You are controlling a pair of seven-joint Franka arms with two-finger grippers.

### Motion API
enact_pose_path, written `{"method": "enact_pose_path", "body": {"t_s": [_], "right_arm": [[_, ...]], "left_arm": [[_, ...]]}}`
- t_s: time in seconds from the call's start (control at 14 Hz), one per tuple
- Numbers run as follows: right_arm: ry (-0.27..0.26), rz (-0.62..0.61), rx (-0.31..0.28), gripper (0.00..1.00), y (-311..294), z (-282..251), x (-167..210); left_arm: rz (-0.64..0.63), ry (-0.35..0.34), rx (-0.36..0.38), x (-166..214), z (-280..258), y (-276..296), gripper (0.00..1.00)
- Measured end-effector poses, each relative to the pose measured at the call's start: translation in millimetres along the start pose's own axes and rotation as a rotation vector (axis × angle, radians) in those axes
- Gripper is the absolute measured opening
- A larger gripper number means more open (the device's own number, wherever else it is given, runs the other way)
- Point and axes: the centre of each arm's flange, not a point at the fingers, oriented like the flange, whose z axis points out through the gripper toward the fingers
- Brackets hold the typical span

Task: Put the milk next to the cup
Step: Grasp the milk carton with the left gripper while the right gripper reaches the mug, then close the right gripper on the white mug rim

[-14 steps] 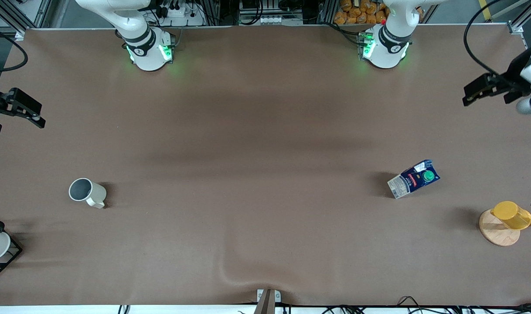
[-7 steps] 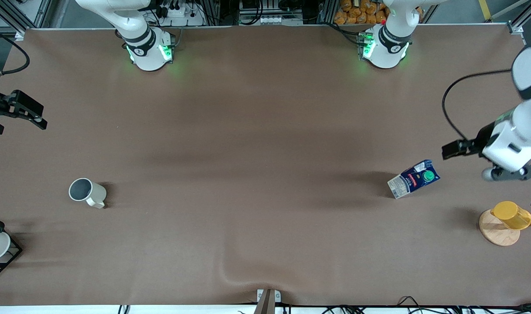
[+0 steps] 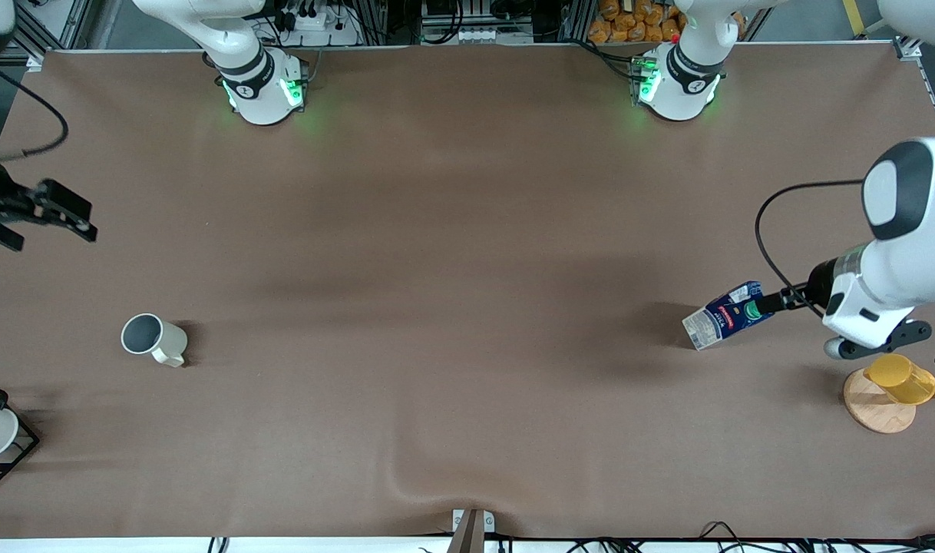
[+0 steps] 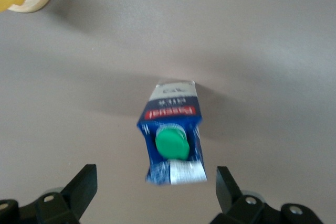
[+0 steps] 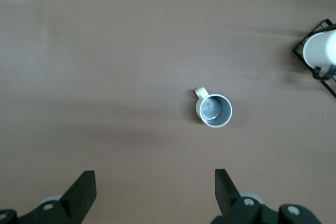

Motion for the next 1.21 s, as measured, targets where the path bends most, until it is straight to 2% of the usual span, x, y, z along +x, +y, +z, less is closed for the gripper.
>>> {"method": "enact_pose_path", "body": {"t_s": [0.14,0.36,0.57,0.79,1.07,1.21], "right_arm": [[-0.008,-0.007,0.000,1.00,-2.0,41.9,19.9],[-0.015,-0.016,-0.004,1.00,1.3,118.9,43.7],[-0.061,-0.070,-0.014,1.00,16.3,188.4,52.2],[-0.095,-0.103,-0.046,1.00,44.4,233.5,50.9],[-0.040,-0.097,-0.061,1.00,78.6,289.9,32.3],[-0.046,-0.092,-0.058,0.96,81.6,314.5,21.5]], "left_arm": [[-0.015,0.000,-0.013,3.9,30.2,-6.3,1.00],[-0.034,-0.016,-0.039,3.2,41.4,-8.7,1.00],[-0.043,-0.024,-0.042,1.5,44.5,-7.0,1.00],[-0.038,-0.031,-0.040,-0.6,47.6,-3.8,1.00],[-0.035,-0.041,-0.037,-2.4,52.7,-2.2,1.00],[-0.034,-0.042,-0.037,-2.8,53.3,-1.6,1.00]]}}
